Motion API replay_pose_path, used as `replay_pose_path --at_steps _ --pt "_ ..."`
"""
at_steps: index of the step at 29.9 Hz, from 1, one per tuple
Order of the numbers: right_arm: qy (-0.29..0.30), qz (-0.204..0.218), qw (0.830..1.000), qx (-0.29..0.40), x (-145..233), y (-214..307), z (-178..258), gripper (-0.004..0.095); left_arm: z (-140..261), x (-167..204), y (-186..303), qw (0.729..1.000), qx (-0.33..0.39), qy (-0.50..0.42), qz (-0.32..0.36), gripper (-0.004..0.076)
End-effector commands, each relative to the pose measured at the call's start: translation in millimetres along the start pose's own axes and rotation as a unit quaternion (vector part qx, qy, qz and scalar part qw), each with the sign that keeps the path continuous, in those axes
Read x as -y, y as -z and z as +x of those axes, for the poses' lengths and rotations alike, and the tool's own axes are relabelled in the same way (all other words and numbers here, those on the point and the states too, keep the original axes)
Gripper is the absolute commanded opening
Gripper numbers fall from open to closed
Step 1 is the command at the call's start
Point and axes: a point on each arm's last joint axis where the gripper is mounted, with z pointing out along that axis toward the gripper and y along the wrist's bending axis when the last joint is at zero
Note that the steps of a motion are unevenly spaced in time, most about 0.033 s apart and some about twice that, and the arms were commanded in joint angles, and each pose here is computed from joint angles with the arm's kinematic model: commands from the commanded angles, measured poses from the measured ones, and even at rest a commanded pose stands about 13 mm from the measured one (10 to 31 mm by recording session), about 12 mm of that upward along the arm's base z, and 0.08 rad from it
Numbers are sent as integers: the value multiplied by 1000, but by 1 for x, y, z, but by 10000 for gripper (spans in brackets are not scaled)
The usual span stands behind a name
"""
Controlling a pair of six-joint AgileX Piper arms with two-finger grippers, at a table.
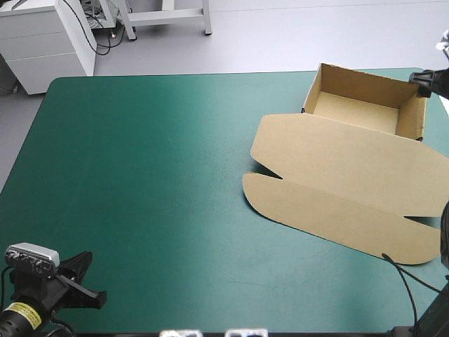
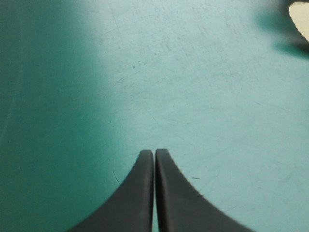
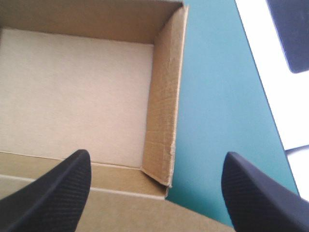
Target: Fold the box
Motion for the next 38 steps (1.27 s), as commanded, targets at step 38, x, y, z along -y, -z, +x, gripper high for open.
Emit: replay_pose_path --at_steps 38 --pt "129 -176 927 305 -68 146 346 647 -11 3 0 999 46 -3 13 -8"
